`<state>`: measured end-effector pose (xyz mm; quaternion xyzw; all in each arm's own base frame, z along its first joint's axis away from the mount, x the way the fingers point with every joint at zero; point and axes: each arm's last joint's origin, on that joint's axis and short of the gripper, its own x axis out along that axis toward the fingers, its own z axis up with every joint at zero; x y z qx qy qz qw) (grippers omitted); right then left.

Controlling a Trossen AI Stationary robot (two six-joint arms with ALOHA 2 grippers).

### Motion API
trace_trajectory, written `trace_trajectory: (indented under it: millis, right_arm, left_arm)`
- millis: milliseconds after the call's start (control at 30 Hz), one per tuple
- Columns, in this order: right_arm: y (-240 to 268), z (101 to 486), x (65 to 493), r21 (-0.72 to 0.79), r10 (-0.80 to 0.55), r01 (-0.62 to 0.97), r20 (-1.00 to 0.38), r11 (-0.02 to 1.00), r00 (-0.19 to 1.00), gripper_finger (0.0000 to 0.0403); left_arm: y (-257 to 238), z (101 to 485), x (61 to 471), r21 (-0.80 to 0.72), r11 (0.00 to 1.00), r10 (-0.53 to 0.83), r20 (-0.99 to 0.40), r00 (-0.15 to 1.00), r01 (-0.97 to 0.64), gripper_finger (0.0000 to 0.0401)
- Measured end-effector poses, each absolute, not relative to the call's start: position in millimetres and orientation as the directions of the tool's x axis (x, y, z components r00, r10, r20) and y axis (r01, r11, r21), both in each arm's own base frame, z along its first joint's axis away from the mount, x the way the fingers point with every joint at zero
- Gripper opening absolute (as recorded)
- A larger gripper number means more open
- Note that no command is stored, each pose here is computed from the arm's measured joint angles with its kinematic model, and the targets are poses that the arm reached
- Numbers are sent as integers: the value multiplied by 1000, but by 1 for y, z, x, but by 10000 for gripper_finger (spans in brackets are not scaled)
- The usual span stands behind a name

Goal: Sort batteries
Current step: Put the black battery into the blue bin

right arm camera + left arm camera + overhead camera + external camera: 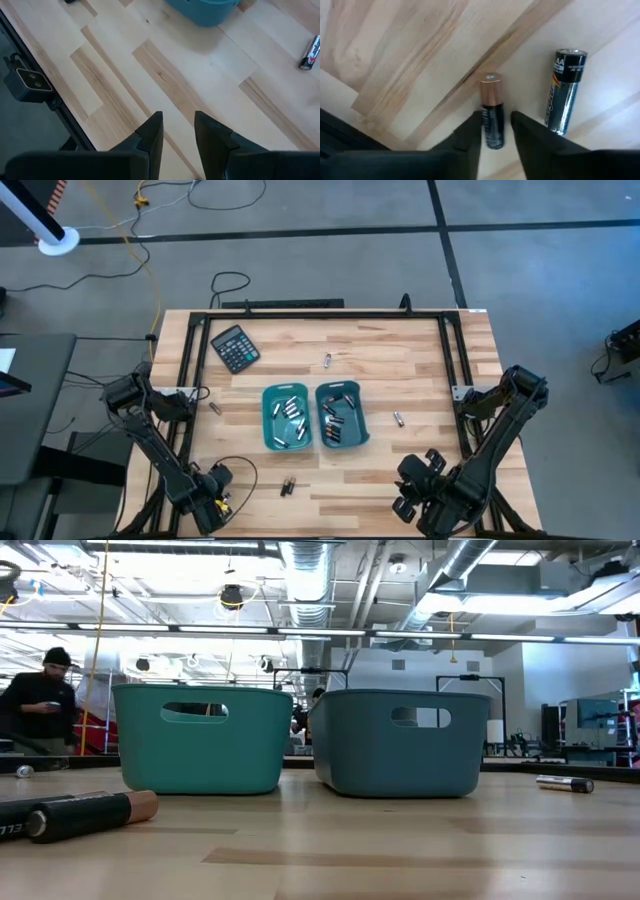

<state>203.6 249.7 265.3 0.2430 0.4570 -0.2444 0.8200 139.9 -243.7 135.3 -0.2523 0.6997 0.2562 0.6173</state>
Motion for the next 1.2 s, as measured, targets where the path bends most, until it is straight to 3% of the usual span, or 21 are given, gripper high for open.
trace_trajectory:
  millis: [133,433,767,1033,1200]
  right_arm:
    - [250,265,204,172,-178,618,-868,767,463,127]
    - [254,265,199,179,-164,605,-869,776,467,127]
    - [256,265,190,183,-177,646,-875,741,451,127]
    - [249,264,188,183,-237,755,-880,630,411,127]
    - [248,264,190,216,-239,794,-880,569,411,127]
  left_arm:
    - [-234,142,142,83,734,-11,-991,-134,-675,33]
    - [-209,177,136,119,715,41,-991,-129,-689,31]
    - [-154,255,147,-98,686,160,-946,281,-721,31]
    - [-79,309,222,-22,869,227,-870,437,-495,31]
    - [-28,313,294,49,940,214,-854,473,-337,31]
